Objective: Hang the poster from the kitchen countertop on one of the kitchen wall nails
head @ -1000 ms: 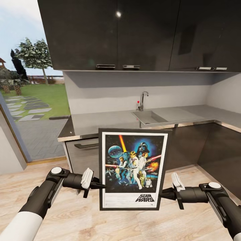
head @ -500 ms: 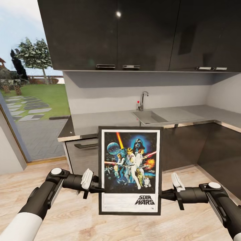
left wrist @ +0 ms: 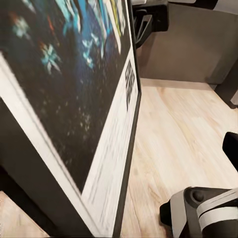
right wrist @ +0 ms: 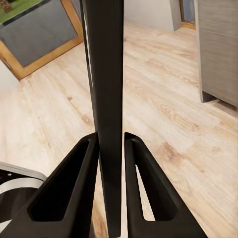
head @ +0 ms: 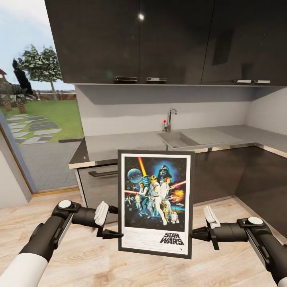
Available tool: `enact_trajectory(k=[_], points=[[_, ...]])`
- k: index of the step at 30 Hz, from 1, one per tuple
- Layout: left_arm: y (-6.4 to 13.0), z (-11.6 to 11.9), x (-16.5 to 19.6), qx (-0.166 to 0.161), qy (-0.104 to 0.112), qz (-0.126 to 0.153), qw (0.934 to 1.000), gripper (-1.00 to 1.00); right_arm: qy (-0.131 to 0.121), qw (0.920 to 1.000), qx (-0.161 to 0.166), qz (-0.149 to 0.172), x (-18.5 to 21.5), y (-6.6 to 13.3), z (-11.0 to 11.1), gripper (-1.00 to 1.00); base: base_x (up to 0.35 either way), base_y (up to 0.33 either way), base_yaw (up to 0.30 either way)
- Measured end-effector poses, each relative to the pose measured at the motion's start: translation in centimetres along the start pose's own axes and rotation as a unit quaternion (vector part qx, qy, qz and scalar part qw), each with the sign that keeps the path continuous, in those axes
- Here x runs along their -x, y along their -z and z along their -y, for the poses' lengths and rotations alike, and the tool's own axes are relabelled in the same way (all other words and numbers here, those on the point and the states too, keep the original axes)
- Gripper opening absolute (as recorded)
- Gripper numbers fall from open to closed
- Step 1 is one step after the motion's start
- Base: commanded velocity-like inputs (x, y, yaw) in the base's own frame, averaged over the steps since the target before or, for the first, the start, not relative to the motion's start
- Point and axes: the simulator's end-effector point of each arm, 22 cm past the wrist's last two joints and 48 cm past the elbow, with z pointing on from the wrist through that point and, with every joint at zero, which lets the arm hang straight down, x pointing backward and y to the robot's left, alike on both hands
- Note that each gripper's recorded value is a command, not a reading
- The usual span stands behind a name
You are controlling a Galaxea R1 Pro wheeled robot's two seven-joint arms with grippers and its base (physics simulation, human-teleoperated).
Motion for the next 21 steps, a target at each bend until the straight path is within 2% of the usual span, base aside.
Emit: enact_trajectory(k=[13,17,19,21], points=[[2.1,-0.5,-1.2,0.014,0.006,-0.014,0.9998,1.00,0.001,1.0000,0.000,0.000,0.1,0.0,0.0,-1.00,0.000,0.000,0.000],[3.5,-0.2,-1.4,0.017,0.016,0.005,0.9997,1.00,0.002,1.0000,0.000,0.001,0.1,0.0,0.0,-1.00,0.000,0.000,0.000],[4.7,0.0,-2.4,0.020,0.027,0.015,0.9993,1.00,0.003,1.0000,-0.001,0.002,0.2,0.1,0.0,-1.00,0.000,0.000,0.000],[5.2,0.2,-3.9,0.022,0.034,0.018,0.9990,1.00,0.003,1.0000,-0.002,0.003,0.3,0.1,0.0,-1.00,0.000,0.000,0.000]])
